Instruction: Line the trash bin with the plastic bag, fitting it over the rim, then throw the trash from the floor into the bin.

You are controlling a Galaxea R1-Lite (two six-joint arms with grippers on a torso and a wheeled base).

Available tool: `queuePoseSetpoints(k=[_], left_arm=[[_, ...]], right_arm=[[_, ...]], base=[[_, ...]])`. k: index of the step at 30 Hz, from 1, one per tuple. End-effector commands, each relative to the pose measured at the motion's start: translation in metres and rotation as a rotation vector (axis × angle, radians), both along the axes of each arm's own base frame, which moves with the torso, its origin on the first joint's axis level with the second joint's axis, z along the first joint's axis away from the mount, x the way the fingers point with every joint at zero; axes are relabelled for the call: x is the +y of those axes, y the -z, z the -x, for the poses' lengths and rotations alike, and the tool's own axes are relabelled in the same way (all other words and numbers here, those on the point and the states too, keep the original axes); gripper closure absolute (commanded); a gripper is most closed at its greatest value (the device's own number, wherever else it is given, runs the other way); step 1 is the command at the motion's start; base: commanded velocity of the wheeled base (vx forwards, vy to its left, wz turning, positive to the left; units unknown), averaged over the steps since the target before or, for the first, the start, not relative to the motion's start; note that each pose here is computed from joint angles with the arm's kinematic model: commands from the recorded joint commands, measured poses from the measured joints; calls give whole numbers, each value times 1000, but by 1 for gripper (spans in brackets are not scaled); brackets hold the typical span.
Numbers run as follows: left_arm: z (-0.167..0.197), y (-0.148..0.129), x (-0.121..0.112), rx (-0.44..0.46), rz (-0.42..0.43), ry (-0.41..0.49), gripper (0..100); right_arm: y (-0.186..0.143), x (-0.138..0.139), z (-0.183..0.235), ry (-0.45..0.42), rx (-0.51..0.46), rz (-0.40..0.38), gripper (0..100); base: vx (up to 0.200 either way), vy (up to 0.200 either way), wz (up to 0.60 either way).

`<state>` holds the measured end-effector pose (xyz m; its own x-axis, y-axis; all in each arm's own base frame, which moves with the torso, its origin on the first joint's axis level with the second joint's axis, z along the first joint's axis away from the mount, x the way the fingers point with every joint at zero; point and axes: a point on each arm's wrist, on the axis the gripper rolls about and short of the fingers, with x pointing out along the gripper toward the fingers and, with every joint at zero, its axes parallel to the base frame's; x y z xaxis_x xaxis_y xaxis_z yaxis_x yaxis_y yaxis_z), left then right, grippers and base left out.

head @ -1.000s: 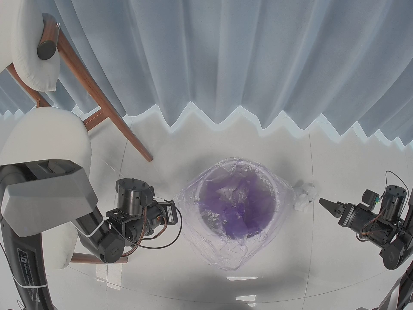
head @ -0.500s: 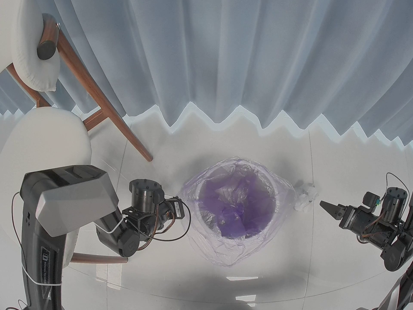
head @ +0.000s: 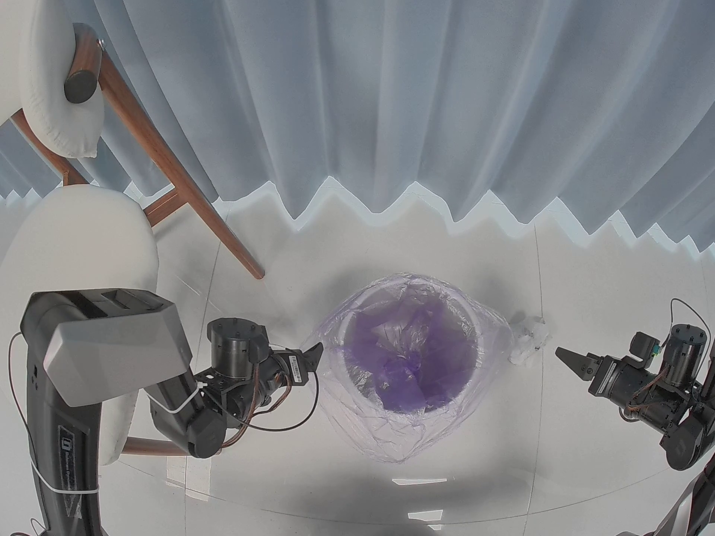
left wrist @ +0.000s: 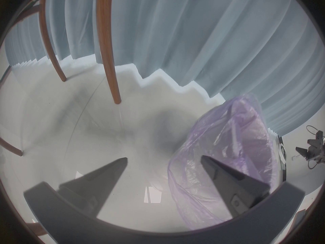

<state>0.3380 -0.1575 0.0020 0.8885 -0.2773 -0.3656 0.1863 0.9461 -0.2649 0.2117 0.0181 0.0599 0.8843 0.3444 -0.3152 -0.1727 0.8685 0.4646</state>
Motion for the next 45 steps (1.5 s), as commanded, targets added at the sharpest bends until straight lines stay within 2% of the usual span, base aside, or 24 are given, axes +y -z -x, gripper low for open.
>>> queuePoseSetpoints(k=[1, 5, 6, 7, 8, 13, 17, 20, 23, 24, 26, 27, 28, 29, 30, 31, 32, 33, 36, 40, 43, 45], left_arm=[[40, -49, 18, -107, 50, 2, 0], [87, -108, 35, -230, 117, 27, 0], [87, -108, 35, -230, 117, 27, 0], [107, -133, 40, -303, 158, 44, 0], [117, -145, 42, -340, 179, 54, 0], [148, -188, 51, -493, 277, 88, 0], [154, -208, 57, -545, 309, 158, 0], [170, -242, 65, -568, 318, 247, 0], [188, -259, 71, -496, 333, 271, 0], [194, -261, 75, -467, 365, 267, 0], [201, -264, 78, -405, 467, 268, 0], [202, -265, 78, -403, 478, 270, 0], [206, -268, 80, -357, 587, 282, 0], [209, -267, 81, -327, 640, 290, 0], [212, -266, 82, -318, 655, 301, 0], [219, -261, 83, -303, 656, 330, 0], [220, -260, 83, -299, 655, 333, 0], [224, -248, 84, -284, 600, 354, 0], [228, -233, 86, -287, 502, 376, 0], [229, -225, 85, -233, 482, 387, 0], [228, -224, 84, -182, 448, 375, 0], [228, -227, 85, -180, 435, 370, 0]], right_arm=[[-6, -2, 6, 6, -29, 0, 0], [-11, -2, 6, 8, -56, -3, 0], [-11, -2, 6, 8, -56, -3, 0], [-12, -2, 4, 8, -63, -4, 0], [-14, -3, 1, 8, -77, -5, 0], [-30, -1, -31, 5, -171, -8, 0], [-45, 1, -56, -10, -154, -7, 0], [-78, 10, -91, -87, -132, -18, 0], [-96, 29, -113, -159, -111, 23, 0], [-98, 35, -119, -195, -104, 52, 0], [-96, 45, -127, -287, -110, 114, 0], [-96, 46, -128, -294, -113, 120, 0], [-92, 49, -135, -360, -135, 179, 0], [-86, 51, -143, -412, -158, 233, 0], [-82, 52, -147, -434, -170, 255, 0], [-74, 54, -156, -479, -193, 292, 0], [-73, 54, -158, -485, -197, 295, 0], [-63, 57, -171, -520, -212, 311, 0], [-57, 69, -188, -547, -232, 311, 0], [-54, 85, -201, -573, -257, 307, 0], [-44, 90, -199, -592, -231, 304, 0], [-40, 91, -199, -595, -223, 305, 0]], base=[[0, 0, 0], [0, 0, 0], [0, 0, 0], [0, 0, 0], [0, 0, 0], [0, 0, 0], [0, 0, 0], [0, 0, 0], [0, 0, 0], [0, 0, 0], [0, 0, 0], [0, 0, 0], [0, 0, 0], [0, 0, 0], [0, 0, 0], [0, 0, 0], [0, 0, 0], [0, 0, 0], [0, 0, 0], [0, 0, 0], [0, 0, 0], [0, 0, 0]])
